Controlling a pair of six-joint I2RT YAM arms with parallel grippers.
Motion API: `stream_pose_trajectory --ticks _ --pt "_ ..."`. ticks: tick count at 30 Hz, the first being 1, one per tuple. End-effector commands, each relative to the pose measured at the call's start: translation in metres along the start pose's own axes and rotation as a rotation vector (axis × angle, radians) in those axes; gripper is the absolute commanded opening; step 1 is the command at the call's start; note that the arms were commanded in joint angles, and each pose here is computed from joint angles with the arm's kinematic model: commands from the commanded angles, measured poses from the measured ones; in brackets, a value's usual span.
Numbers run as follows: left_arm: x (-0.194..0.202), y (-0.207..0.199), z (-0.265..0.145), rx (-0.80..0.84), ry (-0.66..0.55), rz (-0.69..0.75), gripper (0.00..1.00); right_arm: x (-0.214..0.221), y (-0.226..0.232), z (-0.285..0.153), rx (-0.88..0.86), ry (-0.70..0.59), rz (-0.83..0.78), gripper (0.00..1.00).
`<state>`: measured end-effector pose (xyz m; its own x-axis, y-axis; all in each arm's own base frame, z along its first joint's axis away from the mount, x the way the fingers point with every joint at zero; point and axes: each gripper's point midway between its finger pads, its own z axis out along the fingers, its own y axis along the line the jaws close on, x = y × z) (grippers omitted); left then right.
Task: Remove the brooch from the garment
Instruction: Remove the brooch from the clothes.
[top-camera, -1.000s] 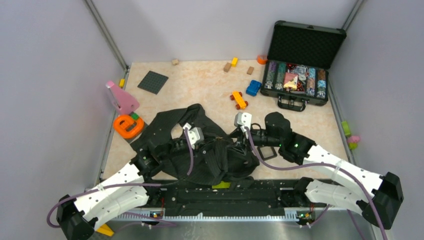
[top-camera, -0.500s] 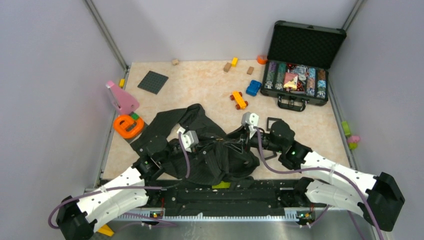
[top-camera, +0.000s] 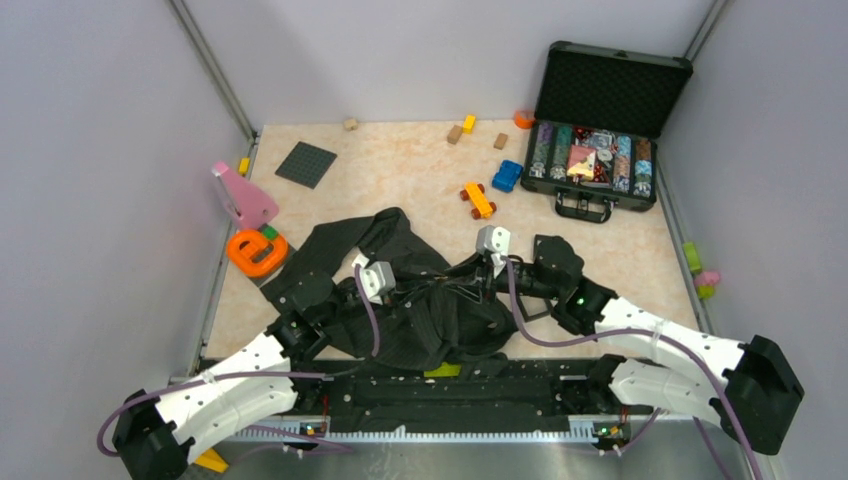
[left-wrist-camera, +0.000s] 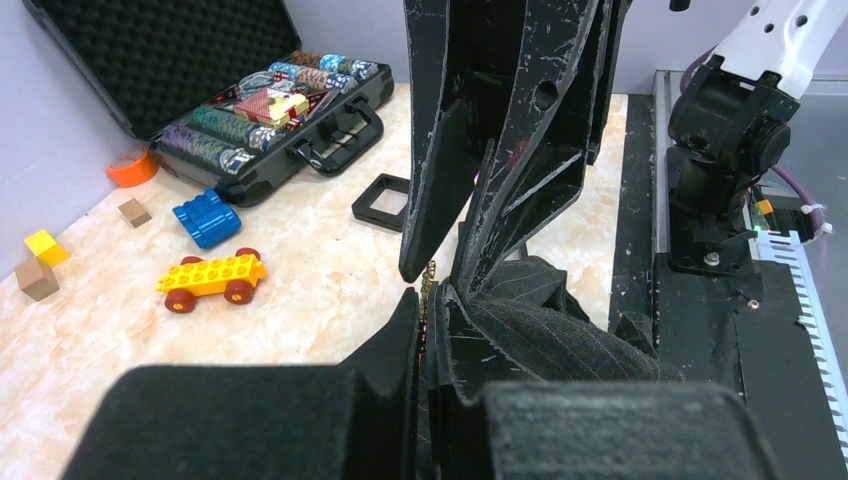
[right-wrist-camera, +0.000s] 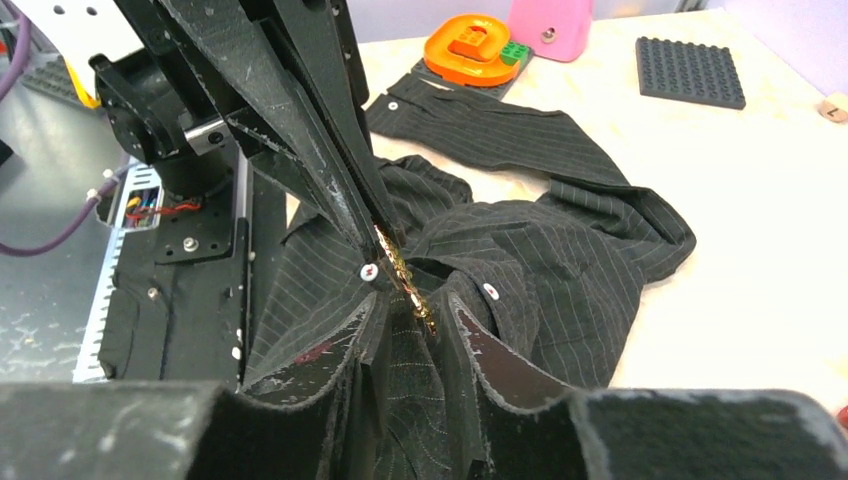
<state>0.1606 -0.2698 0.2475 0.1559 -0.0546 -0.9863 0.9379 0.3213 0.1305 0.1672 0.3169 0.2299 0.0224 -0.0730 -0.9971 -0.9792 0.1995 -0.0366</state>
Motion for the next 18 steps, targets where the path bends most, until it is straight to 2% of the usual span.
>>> stream_pose_trajectory --ticks 1,3,7,10,13,16,18 --pt "-0.025 0.000 0.001 0.014 -0.075 0.050 0.00 -0.021 -0.004 0.003 -0.014 -0.025 -0.086 0.24" --pt "-0.026 0.000 0.001 0.015 -0.078 0.052 0.00 -0.020 -0.005 0.004 -0.016 -0.019 -0.090 0.20" --pt "-0.025 -0.001 0.000 0.019 -0.071 0.053 0.00 -0.020 -0.004 0.005 -0.028 -0.005 -0.098 0.01" --pt "-0.018 -0.005 0.001 0.046 -0.036 0.055 0.01 -0.025 -0.001 0.004 -0.049 0.001 -0.112 0.00" --pt "-0.007 -0.005 0.003 0.067 0.056 0.035 0.15 -0.025 -0.001 0.003 -0.065 0.061 -0.113 0.00" --pt "0.012 -0.001 0.002 0.060 0.212 -0.007 0.22 -0.013 -0.004 0.002 -0.067 0.188 -0.126 0.00" --pt "0.010 0.004 0.001 0.046 0.269 -0.018 0.29 -0.008 -0.007 0.001 -0.057 0.254 -0.132 0.00"
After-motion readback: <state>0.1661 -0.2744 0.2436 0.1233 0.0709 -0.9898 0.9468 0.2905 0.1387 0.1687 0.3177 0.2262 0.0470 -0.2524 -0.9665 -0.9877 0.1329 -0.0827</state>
